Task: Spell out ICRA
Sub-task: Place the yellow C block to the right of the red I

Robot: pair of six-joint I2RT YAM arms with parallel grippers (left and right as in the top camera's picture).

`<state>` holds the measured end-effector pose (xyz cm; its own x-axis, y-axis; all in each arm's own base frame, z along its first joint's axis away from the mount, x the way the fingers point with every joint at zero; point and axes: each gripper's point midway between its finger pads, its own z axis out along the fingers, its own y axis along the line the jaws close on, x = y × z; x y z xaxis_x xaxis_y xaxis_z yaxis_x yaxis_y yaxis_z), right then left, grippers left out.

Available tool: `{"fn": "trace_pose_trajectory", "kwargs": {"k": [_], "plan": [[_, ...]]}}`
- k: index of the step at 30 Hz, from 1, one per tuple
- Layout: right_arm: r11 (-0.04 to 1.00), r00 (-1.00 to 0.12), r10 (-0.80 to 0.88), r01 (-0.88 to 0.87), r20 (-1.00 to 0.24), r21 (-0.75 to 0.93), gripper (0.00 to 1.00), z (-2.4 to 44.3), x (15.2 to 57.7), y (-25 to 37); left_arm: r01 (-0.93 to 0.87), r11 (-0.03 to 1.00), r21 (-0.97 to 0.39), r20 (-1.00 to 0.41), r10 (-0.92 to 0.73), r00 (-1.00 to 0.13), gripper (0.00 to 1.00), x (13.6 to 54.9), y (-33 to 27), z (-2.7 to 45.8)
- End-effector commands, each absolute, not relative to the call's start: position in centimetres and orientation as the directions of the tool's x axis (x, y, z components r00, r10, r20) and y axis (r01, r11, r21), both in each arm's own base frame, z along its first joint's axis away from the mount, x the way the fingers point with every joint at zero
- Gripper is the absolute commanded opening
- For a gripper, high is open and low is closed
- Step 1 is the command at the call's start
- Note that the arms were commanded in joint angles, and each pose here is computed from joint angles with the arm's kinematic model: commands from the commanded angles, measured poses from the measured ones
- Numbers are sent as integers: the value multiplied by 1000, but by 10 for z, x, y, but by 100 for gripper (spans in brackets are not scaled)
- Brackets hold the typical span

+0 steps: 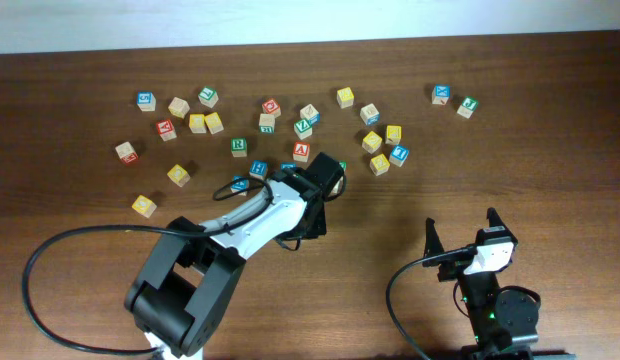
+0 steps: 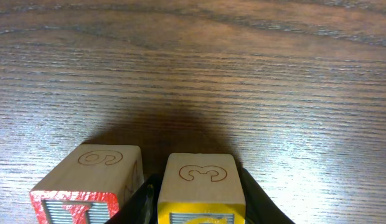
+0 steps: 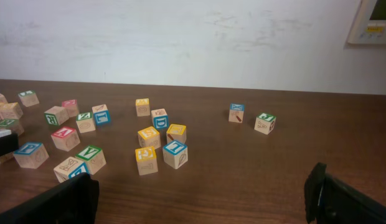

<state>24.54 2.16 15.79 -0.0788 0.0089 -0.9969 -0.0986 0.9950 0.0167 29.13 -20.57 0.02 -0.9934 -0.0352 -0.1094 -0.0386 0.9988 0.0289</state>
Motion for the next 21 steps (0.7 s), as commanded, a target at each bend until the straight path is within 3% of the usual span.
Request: {"fn": "trace_pose_trajectory", "kwargs": {"k": [1,13,19,21], "plan": [[996,-81,3,-84,-997,10,98,155,246,18,-40,999,33,-70,-38,-997,31,283,-203,-8],[996,-81,3,-83,-997,10,98,155,246,18,-4,1000,16,-102,-3,-995,30,291,-208,-8],[996,-81,3,-84,-997,10,98,155,246,18,-5,1000,19,-105,-3,-995,45,292,-208,-8],[996,-81,3,-84,-997,10,98,155,246,18,-6,1000,28,-117,-3,-993,45,294,-207,-7]]}}
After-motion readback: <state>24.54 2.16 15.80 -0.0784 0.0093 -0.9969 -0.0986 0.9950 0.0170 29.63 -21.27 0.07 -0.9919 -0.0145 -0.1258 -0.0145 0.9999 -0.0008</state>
